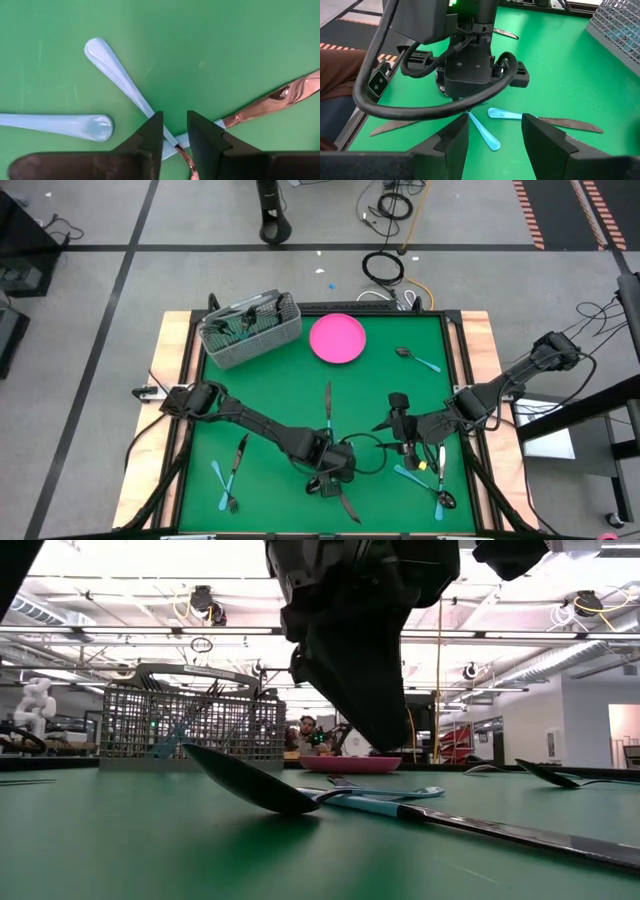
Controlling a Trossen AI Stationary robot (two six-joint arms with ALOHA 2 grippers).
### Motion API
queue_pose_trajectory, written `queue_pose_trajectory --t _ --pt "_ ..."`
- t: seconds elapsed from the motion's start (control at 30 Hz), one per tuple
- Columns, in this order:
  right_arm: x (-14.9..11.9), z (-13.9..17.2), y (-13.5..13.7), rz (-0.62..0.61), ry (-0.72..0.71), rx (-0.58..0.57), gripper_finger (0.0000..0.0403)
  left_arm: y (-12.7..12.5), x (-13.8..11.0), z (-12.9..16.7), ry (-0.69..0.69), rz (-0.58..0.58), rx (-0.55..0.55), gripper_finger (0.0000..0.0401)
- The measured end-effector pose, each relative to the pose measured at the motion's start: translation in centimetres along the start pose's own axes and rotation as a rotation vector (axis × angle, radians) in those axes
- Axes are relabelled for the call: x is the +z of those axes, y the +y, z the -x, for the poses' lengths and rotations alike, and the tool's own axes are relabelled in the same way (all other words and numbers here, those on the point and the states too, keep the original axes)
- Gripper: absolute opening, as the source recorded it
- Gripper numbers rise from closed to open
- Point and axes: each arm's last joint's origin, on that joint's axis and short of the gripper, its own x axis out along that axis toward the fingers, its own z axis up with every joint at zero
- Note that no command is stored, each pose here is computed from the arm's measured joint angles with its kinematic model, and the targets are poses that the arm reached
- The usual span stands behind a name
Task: Sort silverware
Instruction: Put the blue spoon into the gray silverware holder
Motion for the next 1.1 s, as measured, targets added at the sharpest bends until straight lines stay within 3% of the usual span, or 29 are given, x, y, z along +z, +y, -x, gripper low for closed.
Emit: queue_pose_trajectory --t 0.2,0.37,0.87,1.1 --pt "0.0 0.0 0.0 0.0 0.003 0.0 0.0171 0.5 -1.3 -1.0 0.044 0.067 0.05 0.0148" --pt "0.0 0.0 0.0 0.0 0.002 0.0 0.0171 0.4 -1.2 -1.3 0.004 0.098 0.046 0.0179" --pt "-0.1 0.0 0.0 0.002 0.008 -0.001 0.0171 0.3 -2.2 -4.7 0.05 0.085 0.082 0.0179" --pt "-0.1 0.0 0.0 0.002 0.008 -0.002 0.0171 0.4 -2.3 -4.9 0.06 0.083 0.092 0.0118"
